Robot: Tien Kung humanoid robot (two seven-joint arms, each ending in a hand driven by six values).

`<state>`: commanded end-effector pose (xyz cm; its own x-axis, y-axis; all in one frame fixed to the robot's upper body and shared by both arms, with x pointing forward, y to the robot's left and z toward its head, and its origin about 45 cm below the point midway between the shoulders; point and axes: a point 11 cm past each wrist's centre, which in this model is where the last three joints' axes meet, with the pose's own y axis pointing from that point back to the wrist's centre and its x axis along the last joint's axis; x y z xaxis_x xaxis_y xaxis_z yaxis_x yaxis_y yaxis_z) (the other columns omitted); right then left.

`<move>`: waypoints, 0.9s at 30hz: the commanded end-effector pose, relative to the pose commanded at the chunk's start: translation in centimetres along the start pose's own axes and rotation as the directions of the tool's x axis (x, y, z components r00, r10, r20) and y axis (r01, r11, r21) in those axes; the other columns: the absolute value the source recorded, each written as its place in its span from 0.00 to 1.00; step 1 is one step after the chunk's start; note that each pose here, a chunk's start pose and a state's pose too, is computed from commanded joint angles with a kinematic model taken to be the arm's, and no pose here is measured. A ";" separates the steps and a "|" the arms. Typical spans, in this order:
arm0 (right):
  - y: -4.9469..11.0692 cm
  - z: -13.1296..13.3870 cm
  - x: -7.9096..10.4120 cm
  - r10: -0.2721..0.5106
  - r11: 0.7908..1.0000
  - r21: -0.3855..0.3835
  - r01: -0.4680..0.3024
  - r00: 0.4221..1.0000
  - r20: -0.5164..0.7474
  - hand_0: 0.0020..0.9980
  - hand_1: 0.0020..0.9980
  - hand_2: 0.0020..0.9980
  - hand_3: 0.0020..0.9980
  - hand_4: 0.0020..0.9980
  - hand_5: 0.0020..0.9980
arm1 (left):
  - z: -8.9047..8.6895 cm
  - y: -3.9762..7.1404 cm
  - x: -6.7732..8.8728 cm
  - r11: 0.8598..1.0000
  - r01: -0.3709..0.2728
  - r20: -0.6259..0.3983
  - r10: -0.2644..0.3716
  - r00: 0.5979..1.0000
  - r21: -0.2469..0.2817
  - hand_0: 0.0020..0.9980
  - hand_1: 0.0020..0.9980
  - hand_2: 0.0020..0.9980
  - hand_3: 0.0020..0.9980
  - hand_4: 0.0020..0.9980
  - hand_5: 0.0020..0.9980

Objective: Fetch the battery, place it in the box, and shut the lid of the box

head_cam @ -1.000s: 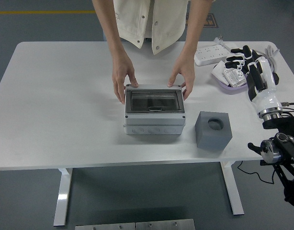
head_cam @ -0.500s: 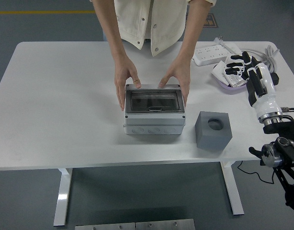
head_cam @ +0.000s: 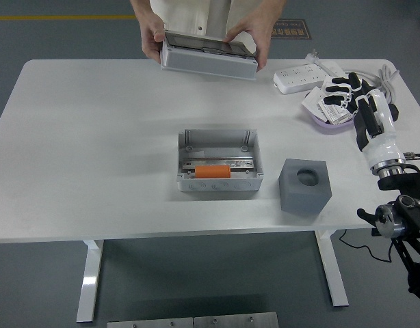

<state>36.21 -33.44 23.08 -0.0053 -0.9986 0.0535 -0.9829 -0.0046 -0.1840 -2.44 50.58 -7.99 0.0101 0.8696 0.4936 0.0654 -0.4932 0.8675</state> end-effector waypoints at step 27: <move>-0.1 -0.2 0.1 -0.002 1.000 -0.003 0.002 1.000 -0.005 0.54 0.50 0.55 0.59 0.91 0.80 | 0.3 0.0 -0.2 1.000 0.001 0.002 -0.001 1.000 -0.010 0.65 0.72 0.63 0.60 0.62 0.35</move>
<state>36.24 -33.52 23.27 -0.0039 -0.9982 0.0590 -0.9834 -0.0069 -0.1814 -2.18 50.44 -8.06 0.0123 0.8700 0.4929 0.0556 -0.4928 0.8684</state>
